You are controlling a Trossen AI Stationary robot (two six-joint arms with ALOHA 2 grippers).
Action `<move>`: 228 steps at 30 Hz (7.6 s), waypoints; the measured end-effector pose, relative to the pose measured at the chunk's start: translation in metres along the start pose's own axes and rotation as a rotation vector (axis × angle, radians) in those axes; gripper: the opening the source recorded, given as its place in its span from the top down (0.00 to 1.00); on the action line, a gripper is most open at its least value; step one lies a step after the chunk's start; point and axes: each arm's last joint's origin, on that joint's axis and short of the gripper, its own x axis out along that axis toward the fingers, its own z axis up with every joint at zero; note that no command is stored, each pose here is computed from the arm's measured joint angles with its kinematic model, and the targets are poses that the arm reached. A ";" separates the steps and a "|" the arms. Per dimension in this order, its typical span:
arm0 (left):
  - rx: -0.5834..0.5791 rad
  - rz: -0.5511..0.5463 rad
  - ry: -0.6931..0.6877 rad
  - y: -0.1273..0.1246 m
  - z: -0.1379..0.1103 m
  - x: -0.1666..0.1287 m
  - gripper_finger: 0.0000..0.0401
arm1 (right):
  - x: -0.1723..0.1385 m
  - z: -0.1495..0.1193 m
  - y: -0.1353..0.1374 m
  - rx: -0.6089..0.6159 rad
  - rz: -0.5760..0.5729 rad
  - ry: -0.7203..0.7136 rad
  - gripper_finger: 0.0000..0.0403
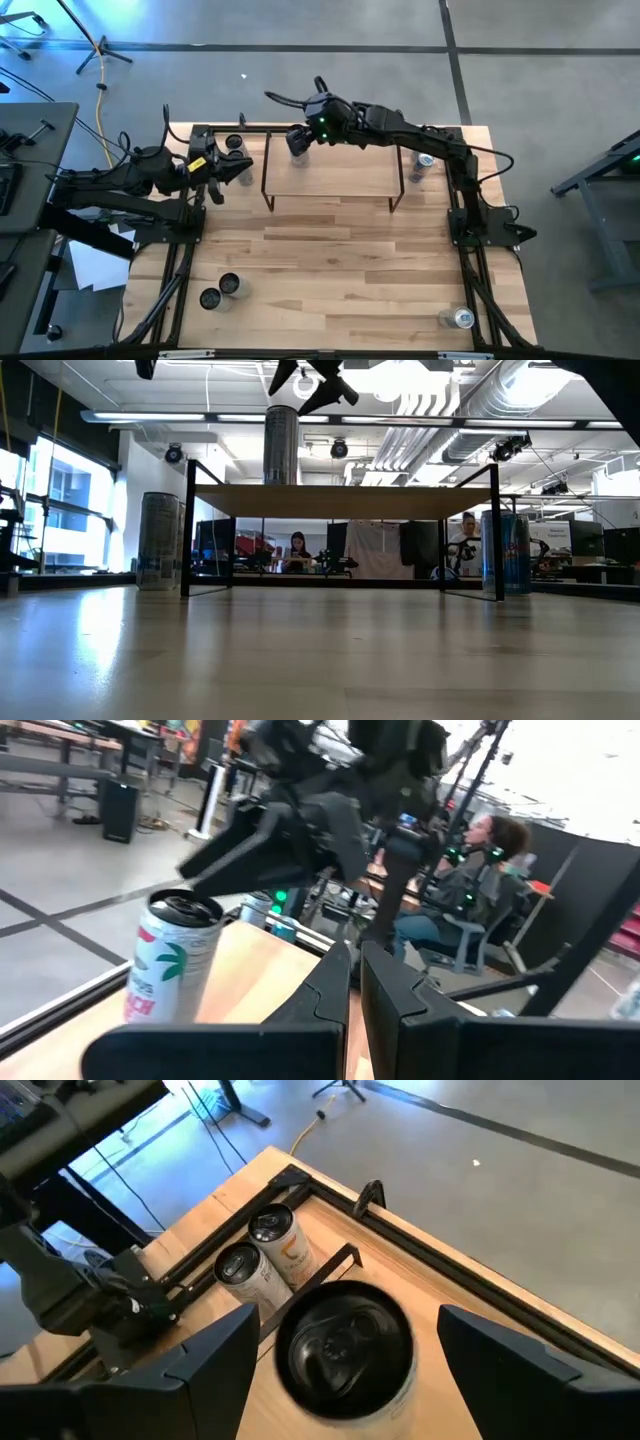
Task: Place canned beverage on shelf
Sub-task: Put the right white pink soda can on the shelf
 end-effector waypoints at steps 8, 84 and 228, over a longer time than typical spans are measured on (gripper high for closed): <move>-0.008 0.014 -0.003 0.000 0.000 0.000 0.99 | -0.003 -0.014 0.019 -0.003 -0.122 -0.069 0.28; -0.034 0.018 0.019 0.001 -0.002 0.000 0.99 | 0.028 -0.022 -0.012 -0.421 0.166 -0.108 0.44; 0.015 0.028 0.001 0.002 0.000 -0.002 0.99 | -0.044 -0.076 -0.070 -0.181 0.491 -0.228 0.03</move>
